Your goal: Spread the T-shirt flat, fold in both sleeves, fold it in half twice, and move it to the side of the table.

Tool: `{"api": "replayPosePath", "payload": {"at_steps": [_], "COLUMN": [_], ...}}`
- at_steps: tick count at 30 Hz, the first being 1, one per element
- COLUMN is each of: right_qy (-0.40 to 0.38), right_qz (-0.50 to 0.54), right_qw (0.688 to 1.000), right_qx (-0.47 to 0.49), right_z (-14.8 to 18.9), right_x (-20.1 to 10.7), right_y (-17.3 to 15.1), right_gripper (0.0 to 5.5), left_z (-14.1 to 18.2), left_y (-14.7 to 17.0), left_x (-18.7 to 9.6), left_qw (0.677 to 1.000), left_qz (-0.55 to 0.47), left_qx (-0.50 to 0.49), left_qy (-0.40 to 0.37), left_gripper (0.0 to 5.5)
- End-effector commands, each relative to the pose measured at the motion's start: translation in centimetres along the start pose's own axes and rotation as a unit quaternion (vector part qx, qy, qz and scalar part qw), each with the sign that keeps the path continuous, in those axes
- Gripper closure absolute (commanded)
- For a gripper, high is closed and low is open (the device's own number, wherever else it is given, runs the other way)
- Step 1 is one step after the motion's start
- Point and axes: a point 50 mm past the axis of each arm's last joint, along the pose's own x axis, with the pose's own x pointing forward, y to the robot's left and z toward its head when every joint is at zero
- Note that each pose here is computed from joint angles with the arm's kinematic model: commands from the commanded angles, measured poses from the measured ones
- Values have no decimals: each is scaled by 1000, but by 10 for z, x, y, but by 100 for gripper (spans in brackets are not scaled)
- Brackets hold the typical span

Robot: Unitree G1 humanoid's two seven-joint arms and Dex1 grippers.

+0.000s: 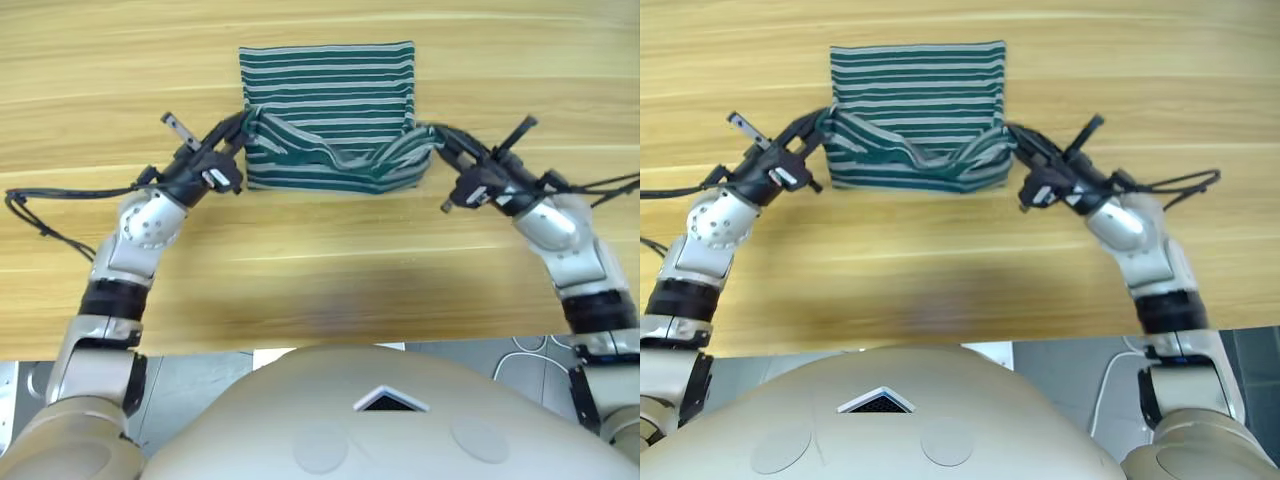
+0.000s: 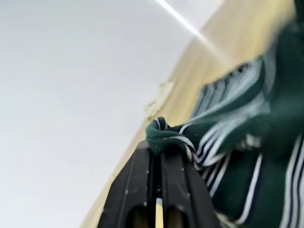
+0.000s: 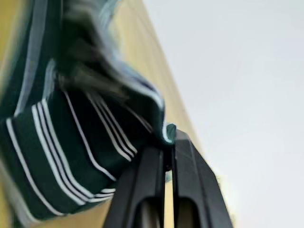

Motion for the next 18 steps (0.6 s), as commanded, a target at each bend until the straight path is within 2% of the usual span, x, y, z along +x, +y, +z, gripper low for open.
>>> {"api": "replayPosePath", "payload": {"at_steps": [1,7,18], "right_qy": [15,67,142], "right_qz": [-57,-89,-108], "right_qw": [998,993,983], "right_qx": [-16,-34,-40], "right_z": [-15,-33,-45], "right_x": [43,94,115], "right_y": [-13,-18,-17], "right_gripper": [550,550,550], "left_z": [-13,-33,-47], "left_y": [12,14,17], "left_x": [32,63,83], "left_qw": [999,996,986], "left_qz": [38,38,39], "left_qx": [20,35,48], "left_qy": [26,78,154], "left_gripper": [548,548,548]}}
